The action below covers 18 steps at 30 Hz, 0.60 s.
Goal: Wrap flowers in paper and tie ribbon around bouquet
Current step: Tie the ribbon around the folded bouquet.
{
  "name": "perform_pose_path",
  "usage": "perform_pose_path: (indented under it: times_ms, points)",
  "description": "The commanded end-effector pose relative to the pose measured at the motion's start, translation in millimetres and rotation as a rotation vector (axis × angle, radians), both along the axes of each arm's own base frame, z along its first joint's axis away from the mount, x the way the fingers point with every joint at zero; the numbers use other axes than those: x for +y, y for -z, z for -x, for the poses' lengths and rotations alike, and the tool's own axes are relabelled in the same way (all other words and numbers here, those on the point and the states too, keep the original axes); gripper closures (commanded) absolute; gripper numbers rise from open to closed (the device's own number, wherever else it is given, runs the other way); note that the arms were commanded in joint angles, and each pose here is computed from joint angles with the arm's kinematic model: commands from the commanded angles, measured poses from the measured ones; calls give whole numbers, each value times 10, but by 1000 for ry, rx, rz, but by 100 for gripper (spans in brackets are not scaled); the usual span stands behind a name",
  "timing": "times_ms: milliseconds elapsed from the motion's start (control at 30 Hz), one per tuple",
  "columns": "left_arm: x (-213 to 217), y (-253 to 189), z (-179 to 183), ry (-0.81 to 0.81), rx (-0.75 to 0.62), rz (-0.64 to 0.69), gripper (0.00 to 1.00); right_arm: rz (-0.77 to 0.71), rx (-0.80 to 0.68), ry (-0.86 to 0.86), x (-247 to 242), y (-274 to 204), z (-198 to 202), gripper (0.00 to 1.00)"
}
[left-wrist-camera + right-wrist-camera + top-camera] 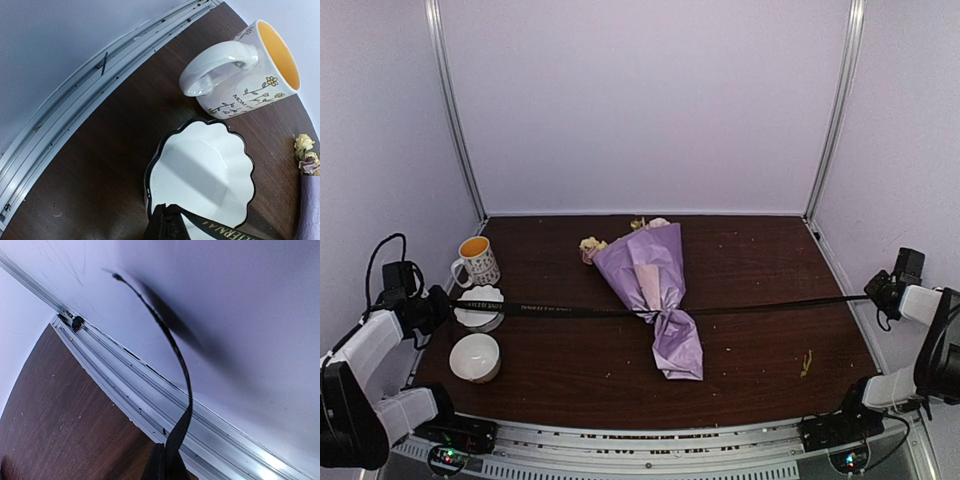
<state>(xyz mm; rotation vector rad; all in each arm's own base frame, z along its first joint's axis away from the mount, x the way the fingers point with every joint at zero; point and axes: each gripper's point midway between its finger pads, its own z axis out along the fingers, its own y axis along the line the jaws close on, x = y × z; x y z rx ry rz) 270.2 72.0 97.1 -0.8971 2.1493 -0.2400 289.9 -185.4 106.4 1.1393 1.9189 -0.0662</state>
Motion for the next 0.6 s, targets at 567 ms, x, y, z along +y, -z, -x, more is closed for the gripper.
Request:
perform_pose_path:
  times_ms: [567]
  points:
    - [270,-778,-110,-78,-228,-226,100,172,-134,-164,280,-624,-467,100]
